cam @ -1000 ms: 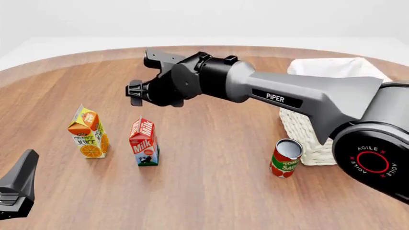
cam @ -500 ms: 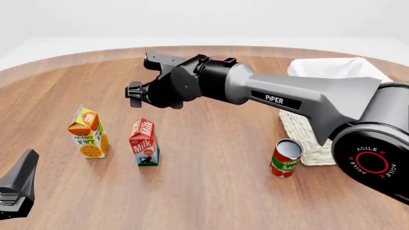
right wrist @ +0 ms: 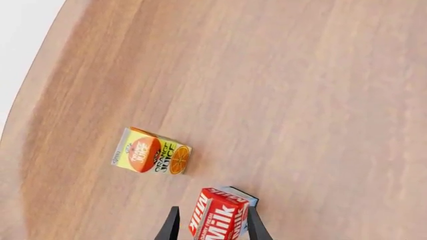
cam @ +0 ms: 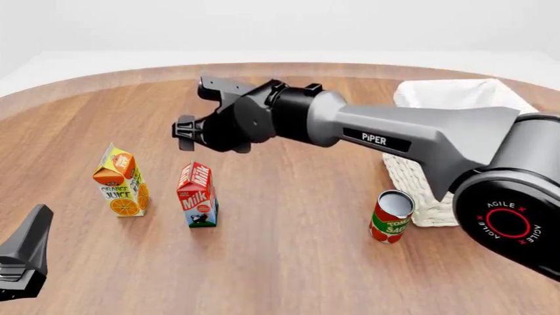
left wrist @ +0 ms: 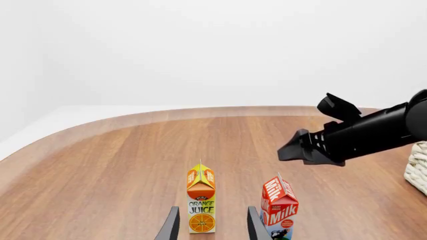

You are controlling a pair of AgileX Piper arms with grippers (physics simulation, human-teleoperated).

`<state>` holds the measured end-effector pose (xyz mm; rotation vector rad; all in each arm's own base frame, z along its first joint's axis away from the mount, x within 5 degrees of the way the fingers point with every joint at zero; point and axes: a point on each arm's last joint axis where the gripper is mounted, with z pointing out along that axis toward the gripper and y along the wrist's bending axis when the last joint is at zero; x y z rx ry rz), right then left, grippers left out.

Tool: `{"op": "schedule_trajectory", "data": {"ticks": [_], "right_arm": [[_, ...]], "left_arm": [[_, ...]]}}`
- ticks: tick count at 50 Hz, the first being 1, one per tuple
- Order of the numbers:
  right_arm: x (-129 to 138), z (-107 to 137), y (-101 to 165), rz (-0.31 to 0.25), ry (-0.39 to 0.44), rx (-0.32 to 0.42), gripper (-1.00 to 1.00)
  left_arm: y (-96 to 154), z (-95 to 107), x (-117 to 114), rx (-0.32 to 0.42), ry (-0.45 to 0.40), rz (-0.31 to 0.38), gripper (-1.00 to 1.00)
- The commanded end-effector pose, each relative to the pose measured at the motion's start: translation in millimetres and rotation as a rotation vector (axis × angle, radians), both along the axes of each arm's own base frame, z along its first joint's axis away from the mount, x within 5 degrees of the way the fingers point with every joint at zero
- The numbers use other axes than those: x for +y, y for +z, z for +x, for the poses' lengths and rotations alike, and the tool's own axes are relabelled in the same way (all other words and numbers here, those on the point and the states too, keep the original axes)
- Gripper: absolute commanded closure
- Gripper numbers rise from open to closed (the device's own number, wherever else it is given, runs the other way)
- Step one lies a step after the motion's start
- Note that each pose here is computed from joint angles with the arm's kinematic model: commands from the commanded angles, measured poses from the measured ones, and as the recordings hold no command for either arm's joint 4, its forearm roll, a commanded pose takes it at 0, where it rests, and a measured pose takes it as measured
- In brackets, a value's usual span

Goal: Pick the milk and place it in the basket.

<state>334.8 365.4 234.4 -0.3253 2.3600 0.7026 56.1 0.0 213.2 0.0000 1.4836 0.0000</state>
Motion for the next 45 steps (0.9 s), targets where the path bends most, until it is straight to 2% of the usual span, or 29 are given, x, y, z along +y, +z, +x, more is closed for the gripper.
{"op": "schedule_trajectory", "data": {"ticks": [1, 23, 45], "right_arm": [[-0.8, -1.2, -1.8, 0.002, -0.003, 0.004, -1.00], [-0.5, -1.0, -13.0, 0.000, -0.014, 0.023, -1.00], [11.9, -4.2, -22.8, -0.006, 0.002, 0.037, -1.00]], "left_arm": [[0.0, 0.0, 0.0, 0.000, 0.000, 0.000, -1.00], [0.0, 0.0, 0.0, 0.000, 0.000, 0.000, -1.00], [0.0, 0.0, 0.0, 0.000, 0.000, 0.000, -1.00]]}}
